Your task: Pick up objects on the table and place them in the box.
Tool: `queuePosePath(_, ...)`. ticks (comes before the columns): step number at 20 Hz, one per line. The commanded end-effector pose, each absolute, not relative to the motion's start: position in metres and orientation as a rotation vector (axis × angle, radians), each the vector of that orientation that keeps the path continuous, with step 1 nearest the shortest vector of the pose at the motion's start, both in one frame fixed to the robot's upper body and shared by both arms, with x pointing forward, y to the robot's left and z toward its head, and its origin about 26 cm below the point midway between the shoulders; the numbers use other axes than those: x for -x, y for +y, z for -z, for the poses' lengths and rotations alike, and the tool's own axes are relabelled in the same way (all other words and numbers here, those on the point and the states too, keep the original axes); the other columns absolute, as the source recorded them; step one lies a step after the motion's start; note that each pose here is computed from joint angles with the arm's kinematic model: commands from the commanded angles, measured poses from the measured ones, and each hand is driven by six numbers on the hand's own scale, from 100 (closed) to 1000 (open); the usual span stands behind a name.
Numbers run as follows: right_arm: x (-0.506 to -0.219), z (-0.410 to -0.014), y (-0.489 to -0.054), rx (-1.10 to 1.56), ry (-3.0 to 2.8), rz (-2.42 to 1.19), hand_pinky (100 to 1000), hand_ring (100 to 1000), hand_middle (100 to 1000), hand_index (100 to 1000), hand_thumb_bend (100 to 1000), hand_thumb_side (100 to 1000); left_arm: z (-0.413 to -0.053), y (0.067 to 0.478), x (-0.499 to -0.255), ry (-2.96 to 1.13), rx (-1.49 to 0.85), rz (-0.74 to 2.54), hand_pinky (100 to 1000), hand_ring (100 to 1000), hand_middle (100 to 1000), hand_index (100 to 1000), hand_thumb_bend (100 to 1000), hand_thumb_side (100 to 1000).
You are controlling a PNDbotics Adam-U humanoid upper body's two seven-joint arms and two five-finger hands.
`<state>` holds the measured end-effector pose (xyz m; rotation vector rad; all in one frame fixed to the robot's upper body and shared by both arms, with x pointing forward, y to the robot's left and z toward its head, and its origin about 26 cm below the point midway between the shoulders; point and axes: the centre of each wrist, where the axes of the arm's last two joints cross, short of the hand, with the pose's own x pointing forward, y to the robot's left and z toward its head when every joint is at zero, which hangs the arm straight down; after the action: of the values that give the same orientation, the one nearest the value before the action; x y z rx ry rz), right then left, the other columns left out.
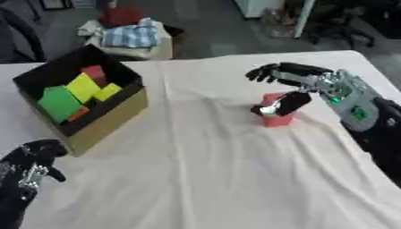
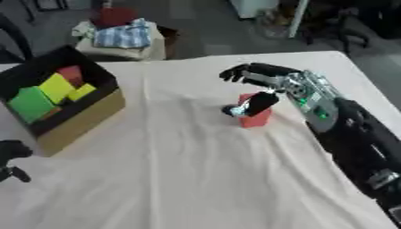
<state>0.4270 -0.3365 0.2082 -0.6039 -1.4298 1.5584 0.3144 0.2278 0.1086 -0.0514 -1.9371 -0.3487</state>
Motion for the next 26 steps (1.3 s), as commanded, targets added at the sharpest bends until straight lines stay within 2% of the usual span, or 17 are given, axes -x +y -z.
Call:
queuePosePath(1,-0.423,-0.223,-0.354,0.650,-1.390,-1.557,848,892,876,961,374,482,-0.116,0.233,-0.315,-1.958,0.023,0.366,434,717,615,708,418,624)
queuePosePath(6,-0.425,-0.209,-0.368,0.669,-1.280,-1.557,850,900,888,963,382,443,-0.116,0.233,-0.315,-1.959,0.024,0.368,434,718,615,708,416,625)
queuePosePath(9,-0.427,-0.204,-0.375,0.711,-1.255,-1.536,848,900,891,961,345,399,-0.117,0.233,-0.315,-1.962,0.025,0.368,435,718,615,708,415,625)
queuePosePath(10,-0.427,-0.203,-0.377,0.729,-1.255,-1.526,847,900,890,960,345,397,-0.117,0.233,-0.315,-1.962,0.025,0.368,435,718,615,708,414,625)
queuePosePath(11,-0.428,-0.203,-0.378,0.747,-1.268,-1.514,846,898,886,958,303,440,-0.117,0.233,-0.315,-1.962,0.025,0.368,435,718,616,708,411,627)
queuePosePath(12,-0.428,-0.204,-0.378,0.766,-1.296,-1.498,846,897,885,958,342,400,-0.117,0.233,-0.315,-1.963,0.025,0.367,435,718,616,708,413,625)
queuePosePath(19,-0.423,-0.226,-0.369,0.871,-1.465,-1.468,848,898,884,958,350,405,-0.117,0.233,-0.315,-1.964,0.026,0.367,435,719,616,708,411,626)
queuePosePath(26,-0.426,-0.212,-0.377,0.851,-1.372,-1.459,849,901,890,962,362,414,-0.117,0.233,-0.315,-1.965,0.024,0.365,435,720,617,708,409,627)
